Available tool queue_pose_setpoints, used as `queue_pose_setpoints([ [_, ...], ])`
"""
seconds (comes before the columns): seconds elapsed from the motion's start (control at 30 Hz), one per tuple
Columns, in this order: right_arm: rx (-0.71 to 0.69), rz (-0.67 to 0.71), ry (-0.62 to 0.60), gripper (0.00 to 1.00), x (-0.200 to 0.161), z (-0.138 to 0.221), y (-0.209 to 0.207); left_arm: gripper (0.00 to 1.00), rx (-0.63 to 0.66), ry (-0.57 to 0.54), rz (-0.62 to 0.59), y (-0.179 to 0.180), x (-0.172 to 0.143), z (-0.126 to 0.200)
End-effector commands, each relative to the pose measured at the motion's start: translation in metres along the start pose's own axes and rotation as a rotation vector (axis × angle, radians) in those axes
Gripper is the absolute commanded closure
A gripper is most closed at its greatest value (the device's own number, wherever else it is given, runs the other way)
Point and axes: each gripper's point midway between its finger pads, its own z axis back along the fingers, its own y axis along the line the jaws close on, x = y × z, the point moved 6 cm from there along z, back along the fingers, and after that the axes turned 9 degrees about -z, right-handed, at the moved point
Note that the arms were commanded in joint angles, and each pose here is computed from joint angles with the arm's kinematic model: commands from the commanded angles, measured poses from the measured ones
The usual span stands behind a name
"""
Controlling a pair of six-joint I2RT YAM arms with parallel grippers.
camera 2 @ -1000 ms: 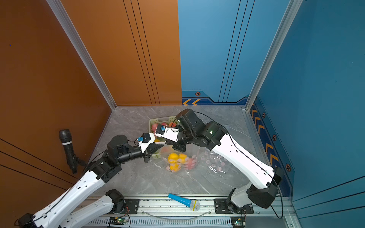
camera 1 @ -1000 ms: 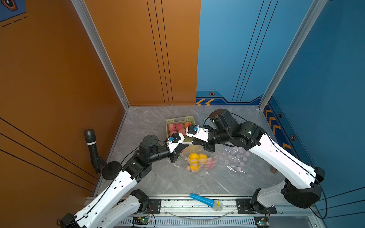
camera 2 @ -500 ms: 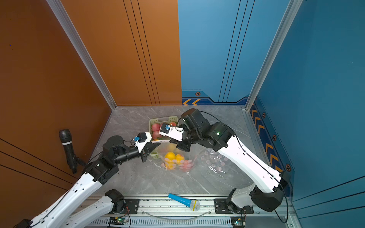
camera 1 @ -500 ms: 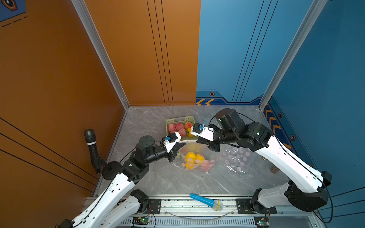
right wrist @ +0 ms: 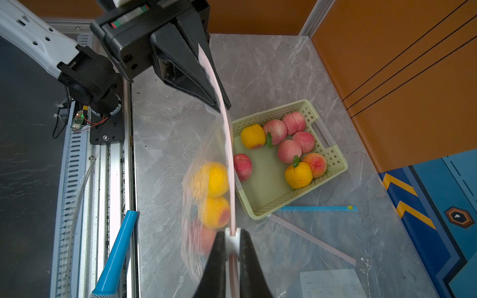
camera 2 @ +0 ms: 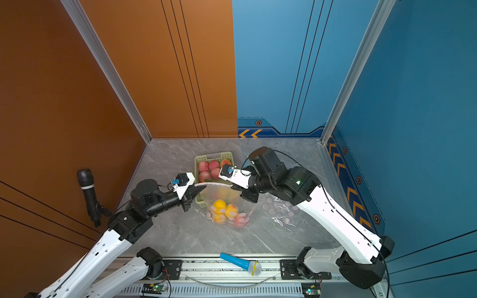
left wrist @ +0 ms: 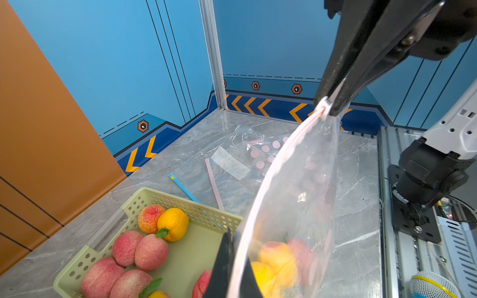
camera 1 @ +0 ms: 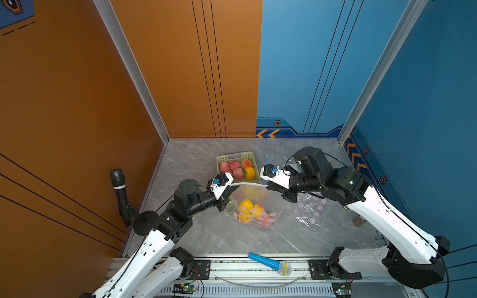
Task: Place the peach in a zip-top bag and seal the zipper
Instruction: Zip the zipper on the zipper food storage bag.
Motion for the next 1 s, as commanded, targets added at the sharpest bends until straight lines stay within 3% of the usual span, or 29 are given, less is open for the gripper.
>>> queue_pose_setpoints([
  [0.0,-0.038,-0.047,-0.001,1.0,-0.008,0.01,-0.004,1.0,0.078,0.053,0.018,0.009,-0.011,0.004],
  [0.37,-0.093,-0.112,-0.028,1.0,-0.025,0.021,-0.013,1.0,0.223,0.063,0.039,0.022,-0.016,0.019],
  [0.97,-0.084,-0.163,-0.067,1.0,-0.028,0.019,-0.015,1.0,0.355,0.086,0.033,0.029,-0.018,0.042],
])
